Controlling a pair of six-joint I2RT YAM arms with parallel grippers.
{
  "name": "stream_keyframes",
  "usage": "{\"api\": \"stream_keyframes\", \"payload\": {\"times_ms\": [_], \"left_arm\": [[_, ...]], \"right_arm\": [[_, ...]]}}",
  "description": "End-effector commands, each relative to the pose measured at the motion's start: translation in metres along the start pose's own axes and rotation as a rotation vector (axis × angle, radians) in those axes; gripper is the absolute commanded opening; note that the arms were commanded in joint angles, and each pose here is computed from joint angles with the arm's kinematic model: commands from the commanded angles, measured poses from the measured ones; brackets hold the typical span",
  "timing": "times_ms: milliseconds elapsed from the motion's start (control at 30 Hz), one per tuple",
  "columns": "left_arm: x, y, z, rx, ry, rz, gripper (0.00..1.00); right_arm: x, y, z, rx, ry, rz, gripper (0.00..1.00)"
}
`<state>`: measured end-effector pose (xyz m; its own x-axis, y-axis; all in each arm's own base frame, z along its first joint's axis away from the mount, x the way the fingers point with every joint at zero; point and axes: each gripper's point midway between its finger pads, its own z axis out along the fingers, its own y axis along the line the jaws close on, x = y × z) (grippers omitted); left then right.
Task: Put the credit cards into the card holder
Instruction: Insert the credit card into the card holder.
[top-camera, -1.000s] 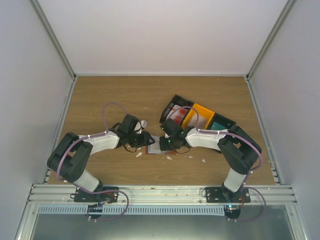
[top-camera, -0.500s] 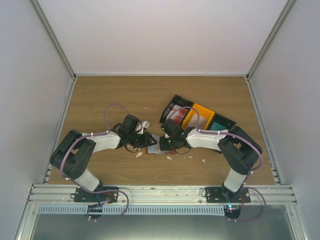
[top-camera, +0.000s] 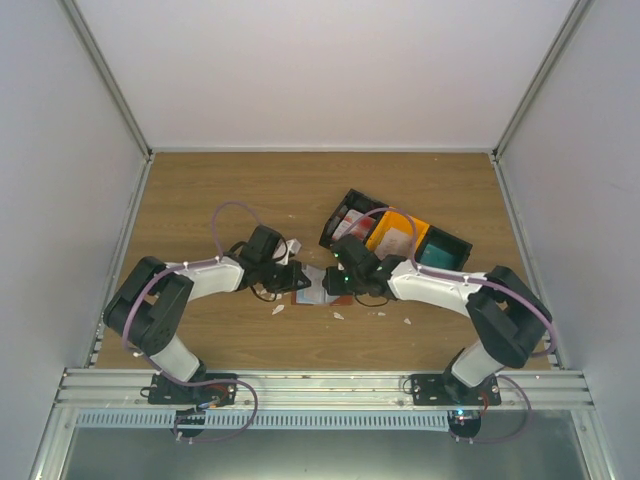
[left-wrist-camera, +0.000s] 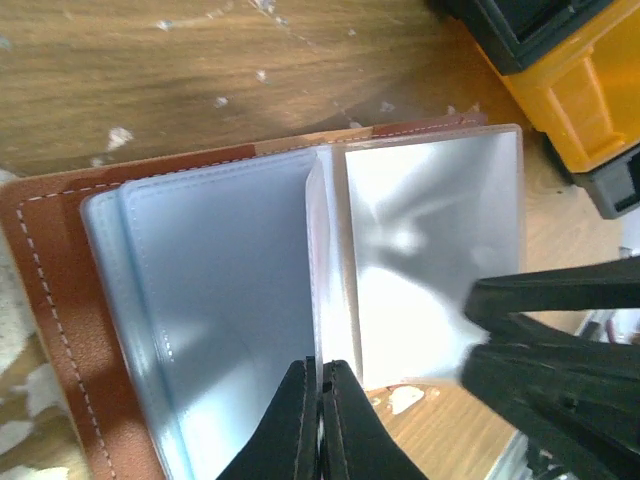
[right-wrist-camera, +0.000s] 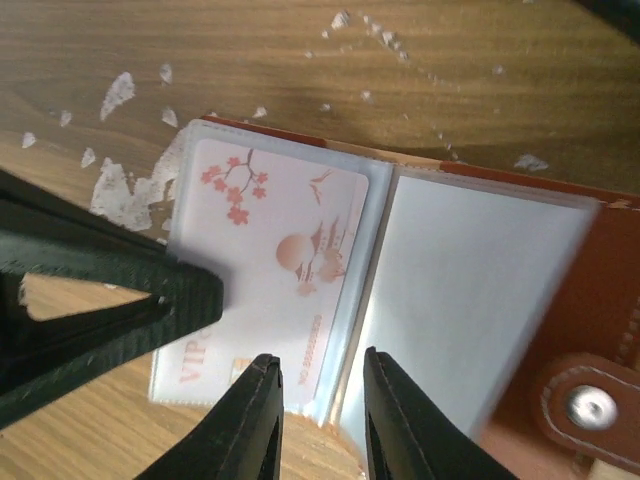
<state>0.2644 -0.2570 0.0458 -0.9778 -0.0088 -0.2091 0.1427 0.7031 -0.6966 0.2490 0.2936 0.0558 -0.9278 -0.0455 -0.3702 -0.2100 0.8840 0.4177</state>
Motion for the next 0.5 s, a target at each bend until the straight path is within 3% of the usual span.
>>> {"api": "stream_keyframes", "payload": {"times_ms": [0,267,467], "left_arm": [[-0.007,0.016,-0.006,-0.122,-0.009,0.031,0.00],[-0.006,0.037,-0.026,-0.269,0.036,0.023,0.00],[-0.007,0.039,-0.033,-0.274,0.034,-0.002,0.02]], "right_arm": [[-0.007,-0.005,-0.015,0.033,-0.048,0.011,0.25],[-0.012,-0.002,-0.019,0.033,-0.061,0.020,0.27],[-0.020,0.000,-0.021,0.027,-0.097,0.041,0.27]]}}
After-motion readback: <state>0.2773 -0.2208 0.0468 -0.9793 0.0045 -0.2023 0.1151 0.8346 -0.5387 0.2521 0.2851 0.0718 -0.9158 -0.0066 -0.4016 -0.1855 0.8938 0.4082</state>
